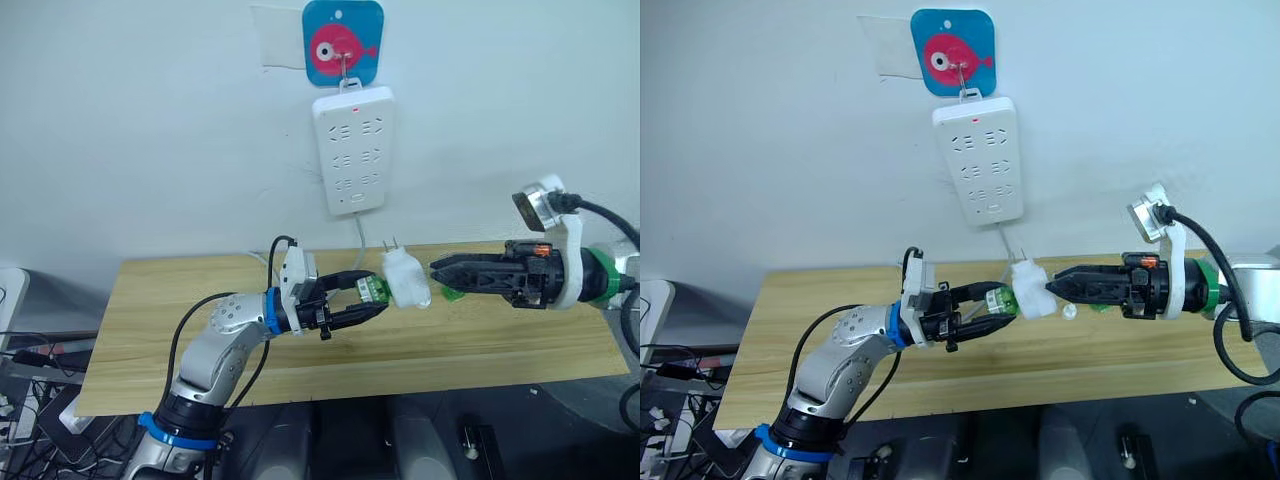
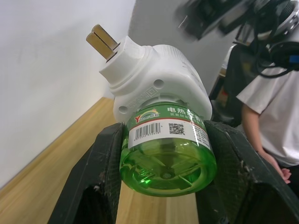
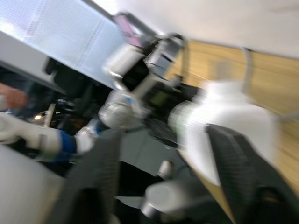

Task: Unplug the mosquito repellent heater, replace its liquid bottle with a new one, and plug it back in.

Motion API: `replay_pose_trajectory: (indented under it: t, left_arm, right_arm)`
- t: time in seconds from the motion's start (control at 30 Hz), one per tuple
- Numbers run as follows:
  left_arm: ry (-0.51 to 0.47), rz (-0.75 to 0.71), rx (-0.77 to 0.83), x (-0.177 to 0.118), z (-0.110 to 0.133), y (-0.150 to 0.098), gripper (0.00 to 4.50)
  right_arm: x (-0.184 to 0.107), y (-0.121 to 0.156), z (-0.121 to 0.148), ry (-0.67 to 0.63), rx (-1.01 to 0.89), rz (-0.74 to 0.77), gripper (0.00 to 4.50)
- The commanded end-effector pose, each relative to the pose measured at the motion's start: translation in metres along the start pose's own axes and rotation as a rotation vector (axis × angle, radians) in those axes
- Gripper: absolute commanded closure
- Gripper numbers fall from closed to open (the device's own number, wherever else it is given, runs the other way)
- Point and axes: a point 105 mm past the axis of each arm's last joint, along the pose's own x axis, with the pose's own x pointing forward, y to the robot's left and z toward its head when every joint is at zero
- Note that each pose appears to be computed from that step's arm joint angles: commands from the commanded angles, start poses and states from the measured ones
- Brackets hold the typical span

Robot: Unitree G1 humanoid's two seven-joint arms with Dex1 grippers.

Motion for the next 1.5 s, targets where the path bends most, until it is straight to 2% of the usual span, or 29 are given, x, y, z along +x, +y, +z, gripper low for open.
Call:
replay_pose_trajectory:
  t: [0.03, 0.27, 0.47, 0.57, 0.93, 1.03, 1.13, 1.3, 1.5]
  left_arm:
    - [-0.031, -0.081, 0.036, 0.003, 0.016, -0.010, 2.24]
    - [-0.027, -0.115, 0.049, 0.005, 0.021, -0.011, 2.24]
    - [-0.017, -0.140, 0.058, 0.007, 0.020, -0.014, 2.24]
    - [-0.024, -0.159, 0.066, 0.010, 0.022, -0.017, 2.24]
    - [-0.018, -0.181, 0.072, 0.013, 0.023, -0.017, 2.24]
    - [-0.019, -0.180, 0.067, 0.014, 0.023, -0.018, 2.24]
    - [-0.018, -0.180, 0.065, 0.014, 0.022, -0.017, 2.24]
    - [-0.004, -0.173, 0.090, 0.013, 0.020, -0.016, 2.24]
    - [0.052, -0.121, 0.131, 0.010, 0.016, -0.005, 0.26]
  right_arm:
    - [-0.007, -0.010, 0.001, -0.005, -0.030, -0.029, 0.12]
    - [-0.006, -0.017, -0.011, 0.018, 0.057, 0.018, 0.03]
    - [0.004, -0.006, -0.017, 0.068, 0.076, 0.084, 0.03]
    - [0.011, -0.011, -0.023, 0.098, 0.056, 0.056, 0.03]
    - [0.022, -0.007, -0.019, 0.075, 0.072, 0.116, 0.03]
    - [0.020, -0.005, -0.019, 0.081, 0.072, 0.129, 0.56]
    - [0.020, -0.004, -0.021, 0.090, 0.067, 0.130, 1.48]
    - [0.021, -0.004, -0.020, 0.073, 0.065, 0.131, 1.50]
    - [0.021, -0.014, -0.018, 0.021, 0.072, 0.055, 1.50]
